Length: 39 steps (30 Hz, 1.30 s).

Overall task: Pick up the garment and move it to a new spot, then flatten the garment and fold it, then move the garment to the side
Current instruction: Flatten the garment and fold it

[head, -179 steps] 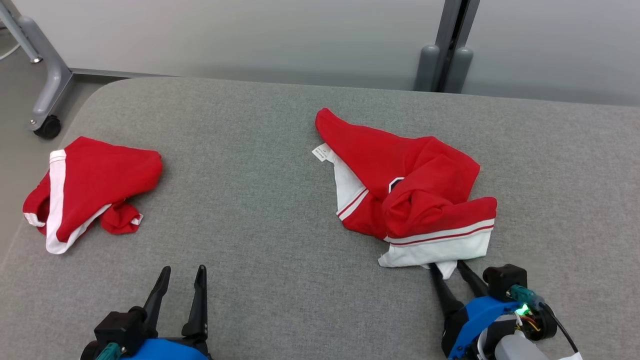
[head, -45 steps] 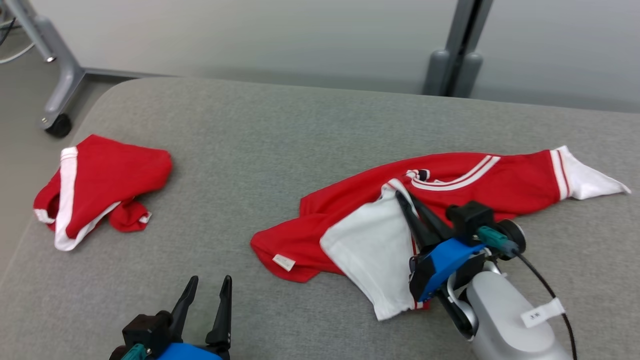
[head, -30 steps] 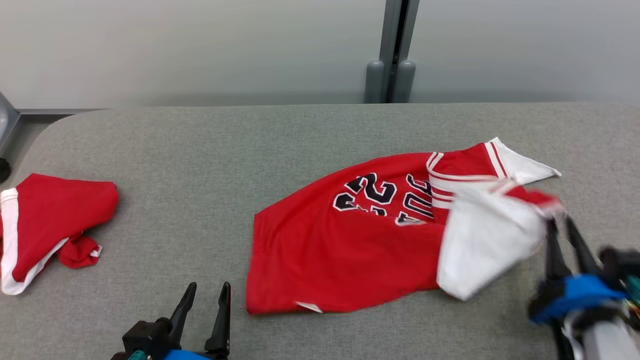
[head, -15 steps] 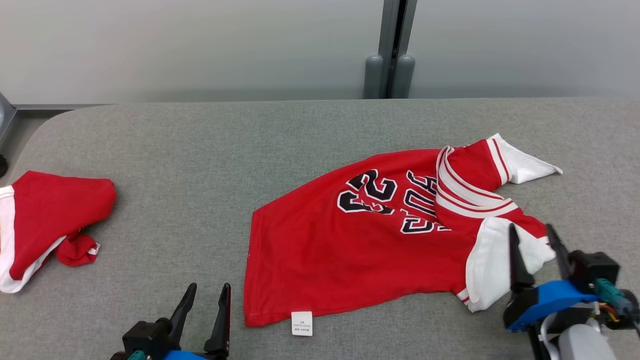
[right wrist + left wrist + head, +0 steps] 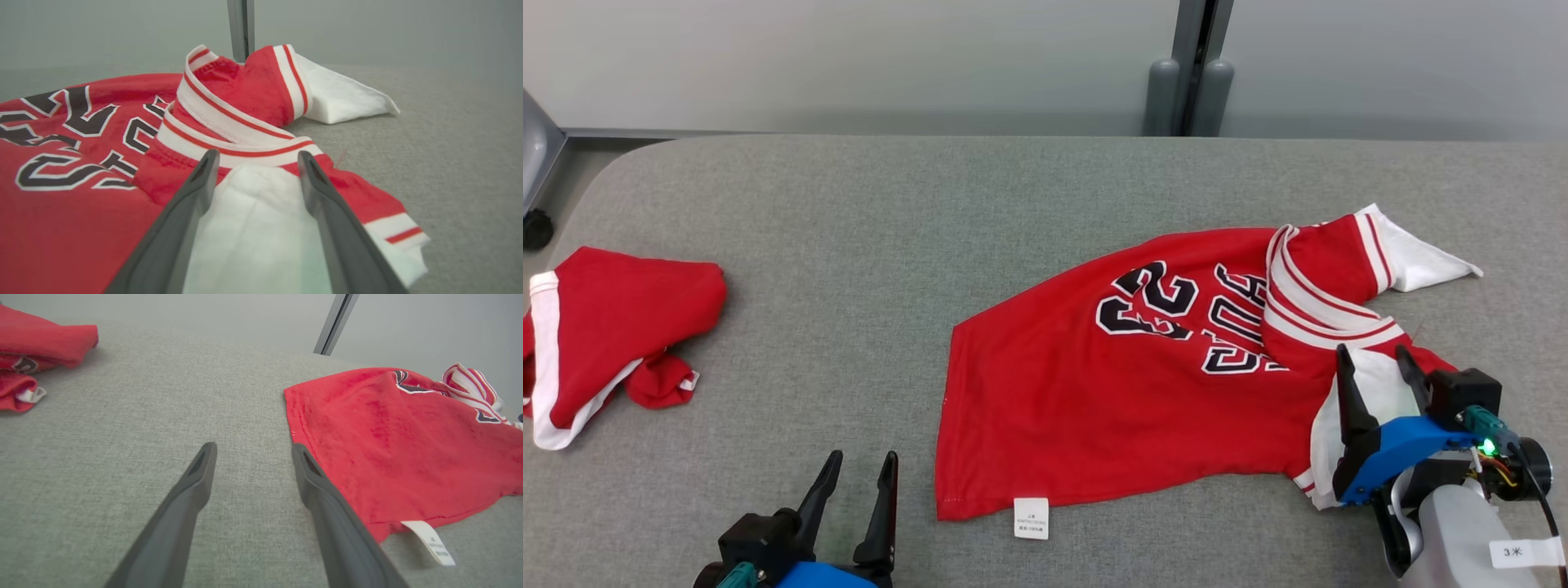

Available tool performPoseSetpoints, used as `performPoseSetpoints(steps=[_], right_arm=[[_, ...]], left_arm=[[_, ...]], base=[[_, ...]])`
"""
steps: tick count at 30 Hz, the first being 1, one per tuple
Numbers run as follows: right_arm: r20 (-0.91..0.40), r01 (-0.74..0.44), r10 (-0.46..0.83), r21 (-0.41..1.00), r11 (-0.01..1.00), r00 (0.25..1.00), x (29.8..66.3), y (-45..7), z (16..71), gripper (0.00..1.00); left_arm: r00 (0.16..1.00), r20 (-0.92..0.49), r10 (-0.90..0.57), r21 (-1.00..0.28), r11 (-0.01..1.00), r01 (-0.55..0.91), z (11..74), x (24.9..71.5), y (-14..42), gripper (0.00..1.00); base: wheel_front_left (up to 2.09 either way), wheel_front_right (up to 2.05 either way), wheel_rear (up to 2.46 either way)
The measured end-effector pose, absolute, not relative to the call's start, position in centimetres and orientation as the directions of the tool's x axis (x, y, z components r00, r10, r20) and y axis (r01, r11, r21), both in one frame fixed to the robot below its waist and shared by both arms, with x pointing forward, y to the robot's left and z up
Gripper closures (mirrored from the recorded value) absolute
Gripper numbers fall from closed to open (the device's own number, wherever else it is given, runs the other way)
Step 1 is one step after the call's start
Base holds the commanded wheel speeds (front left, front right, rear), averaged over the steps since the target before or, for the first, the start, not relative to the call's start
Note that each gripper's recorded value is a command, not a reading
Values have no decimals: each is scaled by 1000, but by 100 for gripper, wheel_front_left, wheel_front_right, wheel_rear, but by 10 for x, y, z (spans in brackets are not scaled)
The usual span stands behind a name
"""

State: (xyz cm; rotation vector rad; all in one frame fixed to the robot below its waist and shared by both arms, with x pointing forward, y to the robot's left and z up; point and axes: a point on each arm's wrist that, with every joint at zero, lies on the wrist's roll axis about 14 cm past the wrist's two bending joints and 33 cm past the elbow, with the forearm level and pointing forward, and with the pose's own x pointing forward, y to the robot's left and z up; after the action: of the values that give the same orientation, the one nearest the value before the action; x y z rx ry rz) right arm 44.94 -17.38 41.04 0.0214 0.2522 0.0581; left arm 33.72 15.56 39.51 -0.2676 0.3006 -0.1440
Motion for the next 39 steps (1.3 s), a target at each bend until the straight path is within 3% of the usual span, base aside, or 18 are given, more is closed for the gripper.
performPoseSetpoints(steps=[5, 6, 9, 12, 21, 25, 26, 27, 28, 33, 39], right_arm=[[-301, -60, 62, 16, 998, 951, 453, -172, 394, 0], [-309, -62, 65, 18, 998, 949, 454, -171, 392, 34], [-322, -68, 71, 22, 997, 944, 455, -168, 388, 100], [-328, -66, 71, 27, 997, 942, 454, -168, 385, 100], [-136, -42, 51, 65, 997, 989, 454, -176, 440, 100], [-62, 13, -8, 77, 997, 998, 429, -198, 461, 100], [-61, 33, -28, 83, 996, 998, 419, -205, 460, 80], [-71, 54, -48, 88, 995, 996, 407, -212, 457, 44], [-90, 83, -75, 93, 992, 993, 394, -221, 450, 0], [-172, 225, -210, 72, 972, 962, 338, -266, 426, 0], [-112, 186, -178, 64, 981, 978, 345, -257, 445, 0]], left_arm=[[943, -284, -171, -281, 956, 88, 392, 338, 160, 0], [943, -284, -170, -281, 956, 88, 392, 338, 160, 0], [944, -286, -168, -279, 956, 85, 391, 340, 162, 0], [944, -284, -167, -282, 956, 85, 392, 341, 162, 0], [948, -257, -187, -282, 953, 111, 400, 341, 155, 0], [949, -254, -189, -280, 953, 115, 401, 337, 153, 0], [949, -252, -191, -279, 953, 118, 401, 336, 152, 0], [949, -250, -193, -281, 952, 120, 402, 334, 150, 0], [949, -248, -194, -284, 951, 120, 402, 333, 149, 0], [952, -228, -202, -280, 950, 135, 408, 333, 142, 0], [956, -207, -209, -270, 951, 150, 414, 337, 138, 0]], base=[[0, 0, 0], [0, 0, 0], [0, 0, 0], [0, 0, 0], [0, 0, 0], [0, 0, 0], [0, 0, 0], [0, 0, 0], [0, 0, 0], [0, 0, 0], [0, 0, 0]])
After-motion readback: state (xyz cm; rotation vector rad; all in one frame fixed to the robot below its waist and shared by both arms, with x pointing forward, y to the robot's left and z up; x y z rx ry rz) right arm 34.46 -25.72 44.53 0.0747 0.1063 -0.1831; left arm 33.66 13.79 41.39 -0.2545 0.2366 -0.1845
